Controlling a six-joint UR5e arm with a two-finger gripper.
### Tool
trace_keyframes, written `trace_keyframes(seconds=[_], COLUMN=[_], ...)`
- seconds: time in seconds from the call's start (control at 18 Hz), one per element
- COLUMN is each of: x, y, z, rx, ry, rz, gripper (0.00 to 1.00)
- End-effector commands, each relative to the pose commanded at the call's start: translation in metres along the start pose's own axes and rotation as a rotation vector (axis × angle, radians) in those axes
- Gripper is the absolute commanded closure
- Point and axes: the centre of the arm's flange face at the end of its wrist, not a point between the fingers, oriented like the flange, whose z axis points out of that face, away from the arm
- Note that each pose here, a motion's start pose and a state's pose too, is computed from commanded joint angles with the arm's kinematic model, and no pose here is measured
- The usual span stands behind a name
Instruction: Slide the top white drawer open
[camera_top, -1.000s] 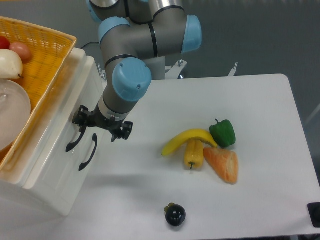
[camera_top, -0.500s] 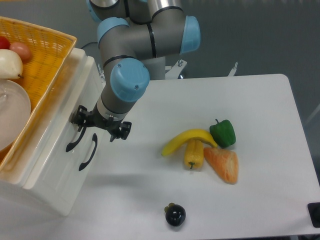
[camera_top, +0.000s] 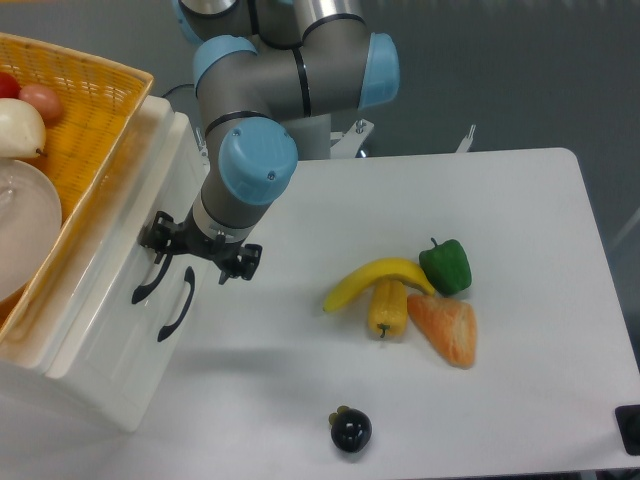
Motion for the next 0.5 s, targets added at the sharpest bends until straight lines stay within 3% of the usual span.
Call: trace_keyframes(seconds=[0.5], x=[-0.0018], y=[-0.0008], z=[0.0004], rx=[0.000], ry=[-0.001], rz=[0.000], gripper=[0.00])
